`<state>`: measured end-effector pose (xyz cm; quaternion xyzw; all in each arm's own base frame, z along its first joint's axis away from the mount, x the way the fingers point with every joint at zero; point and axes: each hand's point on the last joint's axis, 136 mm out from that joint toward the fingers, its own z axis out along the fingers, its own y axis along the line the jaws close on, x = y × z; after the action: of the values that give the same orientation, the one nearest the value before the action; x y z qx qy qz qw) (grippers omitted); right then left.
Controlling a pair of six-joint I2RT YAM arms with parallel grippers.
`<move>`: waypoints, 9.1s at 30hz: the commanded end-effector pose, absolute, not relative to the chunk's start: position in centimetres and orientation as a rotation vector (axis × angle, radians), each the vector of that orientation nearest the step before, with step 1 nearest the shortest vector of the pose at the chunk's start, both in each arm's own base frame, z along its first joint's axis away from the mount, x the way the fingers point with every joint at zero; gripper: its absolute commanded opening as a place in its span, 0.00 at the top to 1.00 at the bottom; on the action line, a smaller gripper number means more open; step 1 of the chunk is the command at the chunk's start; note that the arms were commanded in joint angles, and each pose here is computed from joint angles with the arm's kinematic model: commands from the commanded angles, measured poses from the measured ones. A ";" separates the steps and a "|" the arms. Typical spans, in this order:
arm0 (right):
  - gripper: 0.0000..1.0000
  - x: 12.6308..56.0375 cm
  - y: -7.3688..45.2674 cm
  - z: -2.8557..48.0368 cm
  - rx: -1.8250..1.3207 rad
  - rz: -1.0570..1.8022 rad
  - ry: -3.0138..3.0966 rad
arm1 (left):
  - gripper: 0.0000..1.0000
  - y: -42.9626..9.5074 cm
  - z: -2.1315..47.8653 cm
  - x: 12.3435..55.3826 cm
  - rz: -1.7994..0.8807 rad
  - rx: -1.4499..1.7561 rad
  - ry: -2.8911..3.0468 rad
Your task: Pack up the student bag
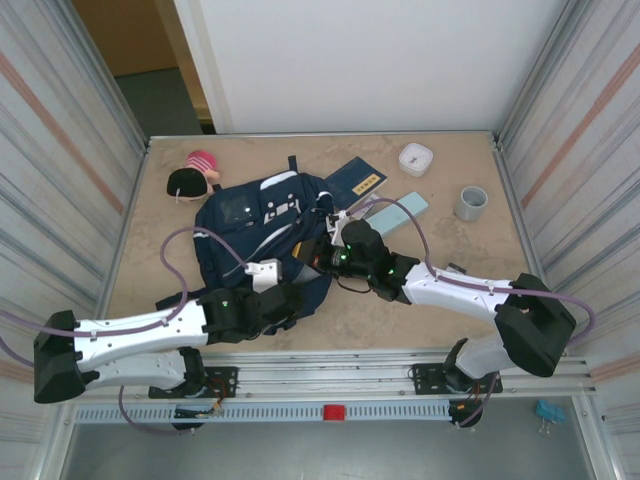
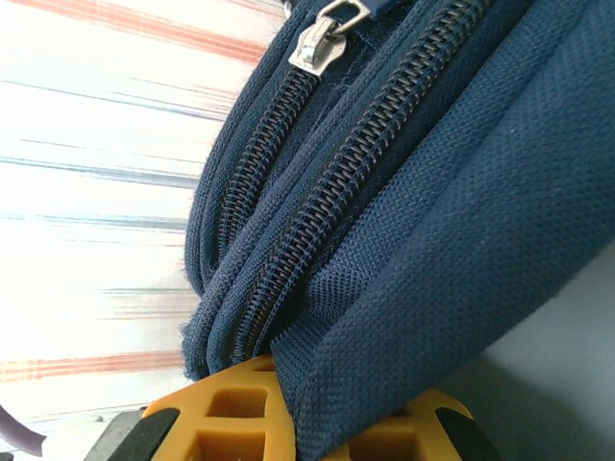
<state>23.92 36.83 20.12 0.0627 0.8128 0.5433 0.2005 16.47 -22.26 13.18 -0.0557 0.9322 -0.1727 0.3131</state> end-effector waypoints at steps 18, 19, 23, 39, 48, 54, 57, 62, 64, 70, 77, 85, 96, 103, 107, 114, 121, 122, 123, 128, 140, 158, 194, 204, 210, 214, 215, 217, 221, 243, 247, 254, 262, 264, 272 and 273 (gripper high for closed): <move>0.99 25.8 34.0 22.7 -0.089 1.448 2.235 | 1.00 -18.0 13.3 15.9 -0.466 0.041 2.502; 0.99 25.9 34.1 22.7 -0.097 1.456 2.236 | 1.00 -18.4 13.5 15.8 -0.506 0.062 2.492; 0.90 26.0 34.4 22.7 -0.070 1.496 2.226 | 1.00 -20.8 14.8 15.9 -0.732 0.111 2.420; 0.50 24.0 37.6 20.3 0.138 1.630 2.198 | 1.00 -23.9 17.6 16.9 -1.010 0.092 2.308; 0.98 25.7 34.5 19.1 0.013 1.436 2.279 | 1.00 -20.4 16.6 16.5 -0.782 0.145 2.437; 0.98 27.2 31.3 20.5 -0.144 1.387 2.314 | 1.00 -17.8 15.1 16.1 -0.595 0.200 2.531; 0.95 27.9 30.6 21.0 -0.151 1.385 2.324 | 1.00 -18.0 14.7 16.4 -0.583 0.219 2.536; 0.52 27.8 31.5 21.2 0.044 1.527 2.255 | 1.00 -21.7 16.6 17.2 -0.842 0.216 2.411; 0.48 27.2 32.4 20.7 0.108 1.568 2.226 | 1.00 -22.8 17.3 17.5 -0.924 0.203 2.365; 0.61 26.3 34.7 20.4 0.138 1.534 2.201 | 1.00 -23.2 17.1 17.6 -0.941 0.205 2.365; 0.97 26.9 32.2 22.1 -0.015 1.525 2.225 | 1.00 -17.6 13.8 18.0 -0.629 0.086 2.490; 0.98 25.9 29.2 29.4 -0.393 1.533 2.170 | 1.00 -12.4 11.8 20.6 -0.469 -0.083 2.468; 0.98 25.7 28.2 36.2 -0.611 1.637 2.038 | 1.00 -6.6 9.6 25.7 -0.234 -0.316 2.386; 0.99 27.3 30.4 34.0 -0.552 1.573 2.096 | 0.61 -6.8 13.5 26.3 -0.277 -0.298 2.324; 0.99 27.2 32.6 33.0 -0.554 1.555 2.105 | 0.46 -6.4 17.5 26.0 -0.300 -0.310 2.239; 0.99 26.7 37.5 31.9 -0.530 1.595 2.062 | 0.36 -3.7 22.8 25.8 -0.159 -0.334 2.122; 1.00 25.5 44.0 30.9 -0.592 1.753 2.045 | 0.33 -2.3 25.8 27.1 -0.063 -0.327 2.043; 1.00 25.1 45.1 30.5 -0.602 1.777 2.054 | 0.33 -2.3 26.0 27.3 -0.069 -0.327 2.043; 1.00 25.1 45.8 30.2 -0.601 1.792 2.057 | 0.33 -2.3 26.1 27.5 -0.076 -0.327 2.047; 1.00 25.7 48.7 28.3 -0.486 1.848 2.079 | 0.34 -2.0 25.8 27.6 -0.098 -0.345 2.062; 0.54 24.2 47.0 20.3 -0.253 1.613 2.408 | 0.38 -6.3 17.8 28.3 -0.437 -0.425 2.230; 0.26 26.3 33.6 17.9 -0.473 0.879 2.634 | 0.32 -3.8 14.6 27.9 -0.318 -0.541 2.294; 0.31 23.7 31.5 14.8 -0.277 0.845 2.598 | 0.27 -8.0 13.3 27.7 -0.360 -0.385 2.361; 0.30 32.7 22.7 16.6 -0.215 0.600 2.554 | 0.27 -11.9 17.2 30.3 -0.425 -0.163 2.340; 0.31 38.8 23.6 15.3 -0.281 0.513 2.533 | 0.27 -12.2 17.4 30.9 -0.430 -0.141 2.328; 0.30 42.4 24.8 13.3 -0.282 0.524 2.534 | 0.28 -11.6 17.2 30.8 -0.404 -0.146 2.306; 0.31 43.1 25.0 12.9 -0.280 0.529 2.535 | 0.28 -11.5 17.1 30.8 -0.402 -0.144 2.306; 0.31 44.6 25.4 12.0 -0.285 0.526 2.528 | 0.28 -11.2 16.9 30.6 -0.391 -0.142 2.311; 0.31 47.6 25.7 10.8 -0.280 0.526 2.505 | 0.28 -10.8 16.5 30.4 -0.376 -0.141 2.324; 0.34 52.2 26.9 2.7 -0.173 0.685 2.592 | 0.28 -9.4 15.6 30.5 -0.363 -0.208 2.347; 0.34 49.4 27.0 2.9 -0.216 0.682 2.612 | 0.28 -9.3 15.4 30.5 -0.360 -0.212 2.352; 0.35 45.7 26.0 4.5 -0.209 0.732 2.595 | 0.29 -9.6 15.6 30.3 -0.393 -0.227 2.337; 0.38 40.0 24.9 3.1 -0.210 0.780 2.675 | 0.29 -10.1 15.6 29.6 -0.425 -0.211 2.335; 0.38 38.1 24.9 3.1 -0.230 0.782 2.690 | 0.29 -10.2 15.6 29.3 -0.432 -0.208 2.328; 0.38 30.8 24.7 2.4 -0.264 0.763 2.779 | 0.30 -11.1 14.6 28.7 -0.464 -0.201 2.334; 0.38 30.0 24.7 2.5 -0.278 0.751 2.789 | 0.30 -11.4 14.7 28.6 -0.473 -0.194 2.334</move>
<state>34.03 25.54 4.03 -0.1065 0.9379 0.2770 0.1796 28.56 -10.69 14.27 -0.0745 0.9148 -0.1666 0.3604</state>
